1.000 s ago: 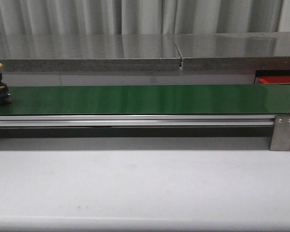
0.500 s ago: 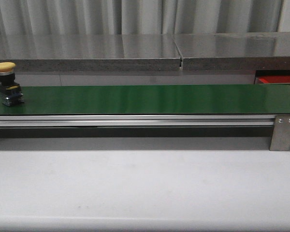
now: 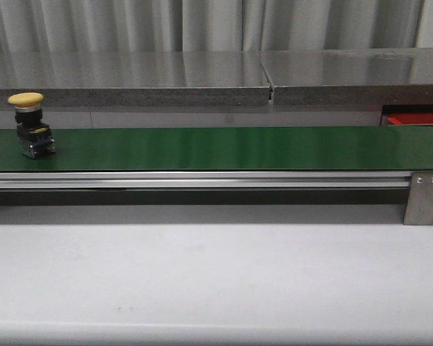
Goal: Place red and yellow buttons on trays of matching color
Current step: 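Grasp a red button from the cluster with the left gripper, then set the red button on the belt and raise the left gripper, then lower the right gripper onto the yellow button on the belt and grasp, then carry the yellow button to the yellow tray and release it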
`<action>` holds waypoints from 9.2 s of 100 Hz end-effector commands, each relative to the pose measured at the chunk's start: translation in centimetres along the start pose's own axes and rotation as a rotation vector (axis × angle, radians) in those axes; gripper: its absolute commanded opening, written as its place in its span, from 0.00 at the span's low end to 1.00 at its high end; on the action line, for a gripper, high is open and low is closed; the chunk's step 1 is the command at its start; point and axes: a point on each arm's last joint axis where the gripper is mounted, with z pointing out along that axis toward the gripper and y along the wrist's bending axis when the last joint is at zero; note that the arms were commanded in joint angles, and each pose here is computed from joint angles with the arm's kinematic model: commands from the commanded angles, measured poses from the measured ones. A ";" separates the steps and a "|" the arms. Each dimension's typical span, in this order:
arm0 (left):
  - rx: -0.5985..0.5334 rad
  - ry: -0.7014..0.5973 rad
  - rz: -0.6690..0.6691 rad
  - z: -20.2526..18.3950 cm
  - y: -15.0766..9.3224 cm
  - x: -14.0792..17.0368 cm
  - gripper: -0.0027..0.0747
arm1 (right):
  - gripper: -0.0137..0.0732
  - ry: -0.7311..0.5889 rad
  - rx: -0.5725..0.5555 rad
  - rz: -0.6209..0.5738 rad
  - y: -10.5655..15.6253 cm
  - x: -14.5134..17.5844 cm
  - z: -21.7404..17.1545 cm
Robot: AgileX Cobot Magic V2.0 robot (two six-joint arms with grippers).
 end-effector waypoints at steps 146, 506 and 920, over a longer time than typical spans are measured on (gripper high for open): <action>0.107 -0.107 0.262 -10.3 -5.7 3.7 0.32 | 0.02 -0.112 -0.010 -0.009 0.1 -1.5 -0.3; 0.796 -0.895 0.864 -23.2 12.6 32.9 0.01 | 0.02 -0.137 -0.007 -0.019 0.4 -8.3 -0.1; 0.796 -0.895 0.864 -23.2 12.6 32.9 0.01 | 0.24 0.933 0.212 0.109 -8.1 -11.8 29.0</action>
